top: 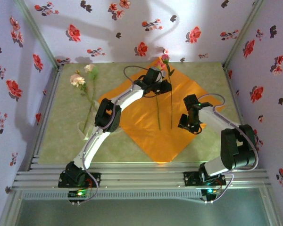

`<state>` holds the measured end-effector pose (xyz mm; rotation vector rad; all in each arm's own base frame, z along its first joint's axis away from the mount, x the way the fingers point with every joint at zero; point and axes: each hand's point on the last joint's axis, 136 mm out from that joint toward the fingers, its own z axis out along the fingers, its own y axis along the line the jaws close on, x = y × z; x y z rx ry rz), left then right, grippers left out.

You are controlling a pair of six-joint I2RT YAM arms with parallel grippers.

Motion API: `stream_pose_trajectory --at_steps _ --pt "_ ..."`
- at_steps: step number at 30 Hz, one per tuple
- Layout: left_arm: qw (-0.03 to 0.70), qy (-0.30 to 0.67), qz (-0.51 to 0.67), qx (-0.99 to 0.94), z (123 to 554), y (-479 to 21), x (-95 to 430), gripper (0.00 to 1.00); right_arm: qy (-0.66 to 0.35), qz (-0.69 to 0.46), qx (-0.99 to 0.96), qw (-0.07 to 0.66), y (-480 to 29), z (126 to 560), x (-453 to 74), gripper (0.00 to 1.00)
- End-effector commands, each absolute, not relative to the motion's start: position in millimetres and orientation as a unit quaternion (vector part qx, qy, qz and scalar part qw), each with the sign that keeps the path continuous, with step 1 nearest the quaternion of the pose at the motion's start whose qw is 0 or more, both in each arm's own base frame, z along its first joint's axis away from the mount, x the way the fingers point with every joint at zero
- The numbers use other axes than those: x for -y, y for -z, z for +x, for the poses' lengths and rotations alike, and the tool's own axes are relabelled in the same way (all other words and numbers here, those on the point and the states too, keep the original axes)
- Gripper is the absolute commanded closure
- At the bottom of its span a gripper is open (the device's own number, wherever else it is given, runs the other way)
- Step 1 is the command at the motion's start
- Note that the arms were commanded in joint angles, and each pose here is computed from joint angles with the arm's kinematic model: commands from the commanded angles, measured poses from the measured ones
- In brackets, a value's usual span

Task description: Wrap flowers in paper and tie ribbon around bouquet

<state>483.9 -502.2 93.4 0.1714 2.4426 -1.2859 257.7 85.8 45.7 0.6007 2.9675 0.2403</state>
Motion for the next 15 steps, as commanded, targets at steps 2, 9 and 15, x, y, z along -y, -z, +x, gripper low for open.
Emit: stream_pose_trajectory --at_steps 2,9,15 --pt "0.201 0.429 0.072 -0.878 487 -97 498 0.59 -0.084 0.207 -0.974 0.046 -44 253 -86 0.61" --pt "0.248 0.384 0.058 -0.888 483 -172 467 0.45 -0.08 0.205 -0.974 0.047 -43 256 -85 0.61" --pt "0.282 0.289 -0.013 -0.915 484 -235 360 0.49 -0.075 0.195 -0.977 0.051 -43 264 -86 0.61"
